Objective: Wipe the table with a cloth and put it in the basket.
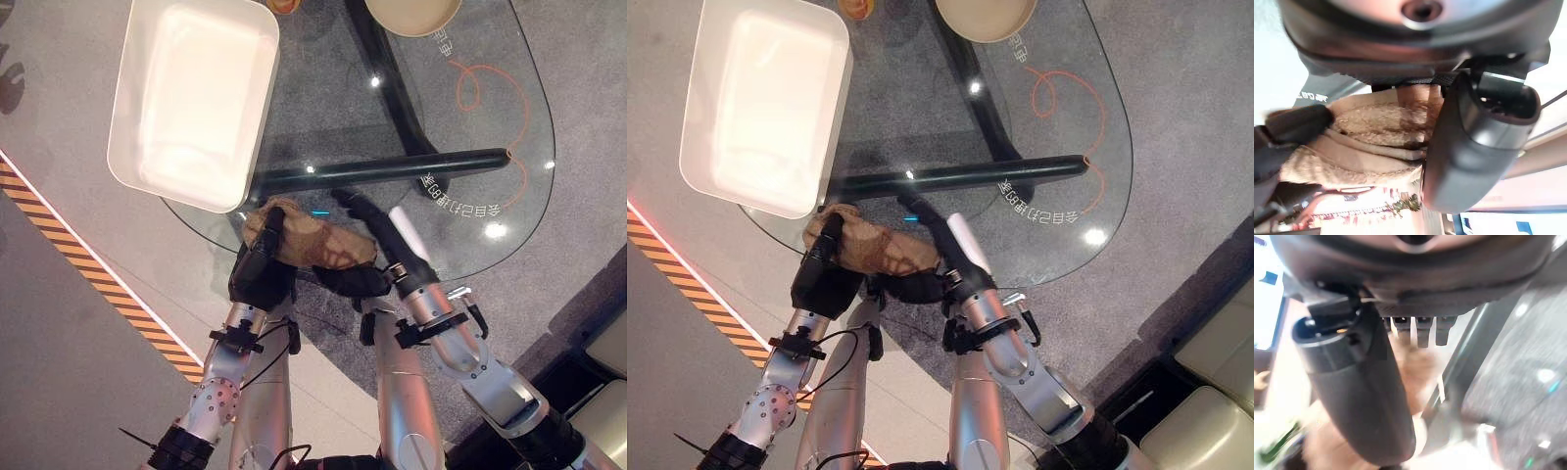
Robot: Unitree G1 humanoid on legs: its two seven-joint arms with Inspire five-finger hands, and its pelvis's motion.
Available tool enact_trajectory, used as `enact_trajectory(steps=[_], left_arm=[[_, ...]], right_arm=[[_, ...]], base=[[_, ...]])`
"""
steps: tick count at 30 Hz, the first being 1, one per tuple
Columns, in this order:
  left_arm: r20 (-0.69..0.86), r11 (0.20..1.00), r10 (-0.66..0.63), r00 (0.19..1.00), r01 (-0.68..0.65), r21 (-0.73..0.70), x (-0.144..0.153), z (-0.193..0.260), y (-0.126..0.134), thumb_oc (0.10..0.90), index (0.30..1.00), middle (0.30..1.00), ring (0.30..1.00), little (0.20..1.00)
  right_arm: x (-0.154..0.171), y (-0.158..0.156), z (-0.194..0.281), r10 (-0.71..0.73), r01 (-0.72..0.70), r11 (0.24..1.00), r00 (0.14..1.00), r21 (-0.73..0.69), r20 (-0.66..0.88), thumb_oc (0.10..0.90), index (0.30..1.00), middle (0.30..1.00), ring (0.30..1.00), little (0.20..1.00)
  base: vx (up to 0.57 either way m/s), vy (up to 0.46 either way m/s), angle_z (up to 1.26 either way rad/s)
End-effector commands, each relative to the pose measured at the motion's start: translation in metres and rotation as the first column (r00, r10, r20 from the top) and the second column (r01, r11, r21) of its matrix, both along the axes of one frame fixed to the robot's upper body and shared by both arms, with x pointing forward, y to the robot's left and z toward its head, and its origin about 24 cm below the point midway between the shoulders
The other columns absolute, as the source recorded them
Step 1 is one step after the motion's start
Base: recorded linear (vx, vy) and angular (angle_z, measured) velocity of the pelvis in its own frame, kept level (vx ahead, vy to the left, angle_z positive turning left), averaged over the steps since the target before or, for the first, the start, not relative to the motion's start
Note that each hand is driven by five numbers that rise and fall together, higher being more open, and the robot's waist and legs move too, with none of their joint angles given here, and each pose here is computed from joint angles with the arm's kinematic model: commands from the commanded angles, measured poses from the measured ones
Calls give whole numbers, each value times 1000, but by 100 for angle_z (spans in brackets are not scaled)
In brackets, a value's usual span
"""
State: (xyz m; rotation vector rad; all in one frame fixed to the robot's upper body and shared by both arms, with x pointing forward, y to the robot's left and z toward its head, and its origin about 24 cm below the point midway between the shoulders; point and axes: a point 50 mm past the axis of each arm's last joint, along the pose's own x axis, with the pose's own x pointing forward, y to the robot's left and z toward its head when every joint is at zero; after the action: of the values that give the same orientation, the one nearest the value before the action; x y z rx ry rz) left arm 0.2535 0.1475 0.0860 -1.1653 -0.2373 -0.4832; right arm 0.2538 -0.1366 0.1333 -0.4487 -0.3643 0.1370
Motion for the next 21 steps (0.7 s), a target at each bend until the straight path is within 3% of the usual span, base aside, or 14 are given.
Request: enact_trajectory(steps=[1, 16, 21], left_arm=[[295, 998, -4, 956, 23, -58, -24, 43, 8, 100, 300, 300, 300, 200], [302, 999, 16, 953, -3, -43, -24, 44, 7, 100, 300, 300, 300, 200], [404, 990, 113, 908, -137, 30, -26, 55, 21, 100, 300, 300, 300, 200]], right_arm=[[-2, -32, 43, -160, 142, 985, 963, 95, 218, 800, 900, 900, 900, 900], [-4, -28, 41, -126, 95, 982, 973, 162, 195, 800, 900, 900, 900, 900], [-3, -29, 38, -108, 86, 987, 981, 135, 164, 800, 900, 900, 900, 900]], base=[[0, 0, 0], [6, 0, 0], [22, 20, 0]])
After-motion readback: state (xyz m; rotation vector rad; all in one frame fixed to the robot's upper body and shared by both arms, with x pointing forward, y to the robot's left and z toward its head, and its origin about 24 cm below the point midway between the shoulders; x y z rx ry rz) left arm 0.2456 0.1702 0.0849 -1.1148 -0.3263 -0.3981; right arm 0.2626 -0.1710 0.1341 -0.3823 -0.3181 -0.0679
